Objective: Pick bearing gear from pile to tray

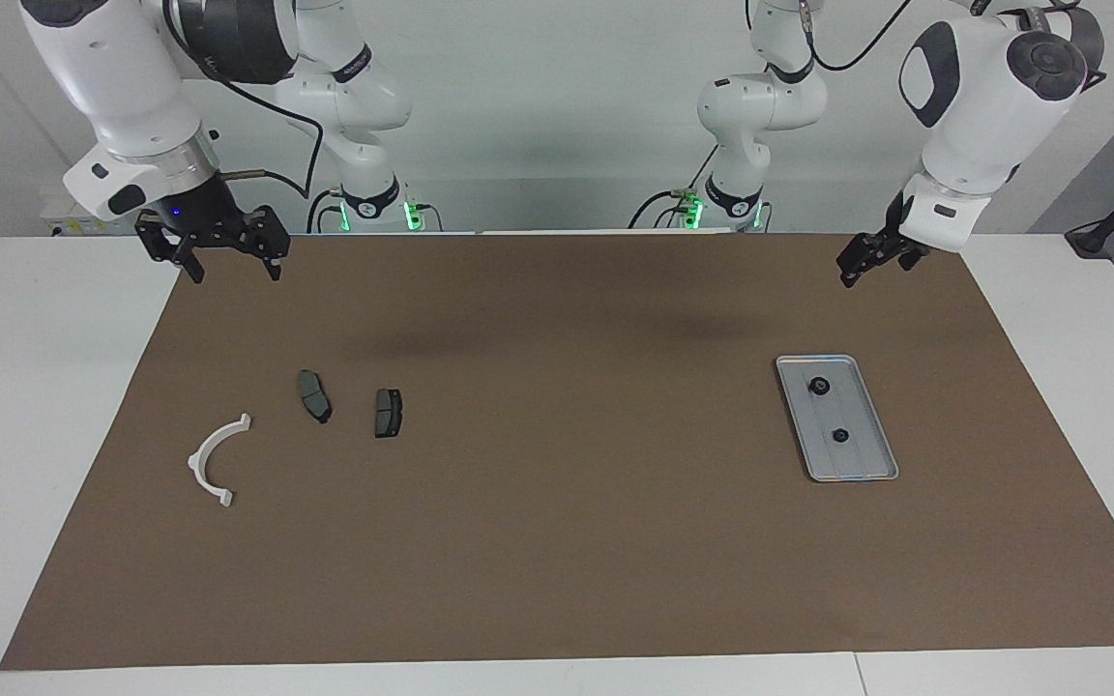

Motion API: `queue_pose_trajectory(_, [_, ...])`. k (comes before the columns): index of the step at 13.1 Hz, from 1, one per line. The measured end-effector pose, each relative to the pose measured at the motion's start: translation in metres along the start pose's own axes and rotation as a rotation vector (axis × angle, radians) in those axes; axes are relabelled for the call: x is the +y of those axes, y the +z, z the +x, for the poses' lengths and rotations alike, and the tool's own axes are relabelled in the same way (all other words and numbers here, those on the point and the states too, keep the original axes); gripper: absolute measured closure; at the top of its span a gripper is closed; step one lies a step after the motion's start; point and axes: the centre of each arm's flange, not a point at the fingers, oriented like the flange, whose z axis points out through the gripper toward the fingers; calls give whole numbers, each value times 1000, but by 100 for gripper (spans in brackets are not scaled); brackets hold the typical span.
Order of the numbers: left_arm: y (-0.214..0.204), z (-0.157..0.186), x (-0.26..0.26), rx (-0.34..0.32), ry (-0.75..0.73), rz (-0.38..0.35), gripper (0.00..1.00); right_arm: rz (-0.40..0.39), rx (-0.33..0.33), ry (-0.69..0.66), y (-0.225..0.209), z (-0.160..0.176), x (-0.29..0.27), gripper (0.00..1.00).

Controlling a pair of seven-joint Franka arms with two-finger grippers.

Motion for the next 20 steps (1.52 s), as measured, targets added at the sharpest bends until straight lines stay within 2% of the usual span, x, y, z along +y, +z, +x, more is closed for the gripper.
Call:
queue_pose_trajectory(3, [-18, 18, 3, 37, 26, -31, 0, 0, 0, 0, 0, 0, 0, 0])
queue_pose_trajectory(6, [-15, 30, 8, 35, 71, -33, 0, 0, 0, 1, 0, 0, 1, 0])
queue_pose_trajectory(20, [-17, 29, 14, 36, 121, -33, 0, 0, 0, 1, 0, 0, 1, 0])
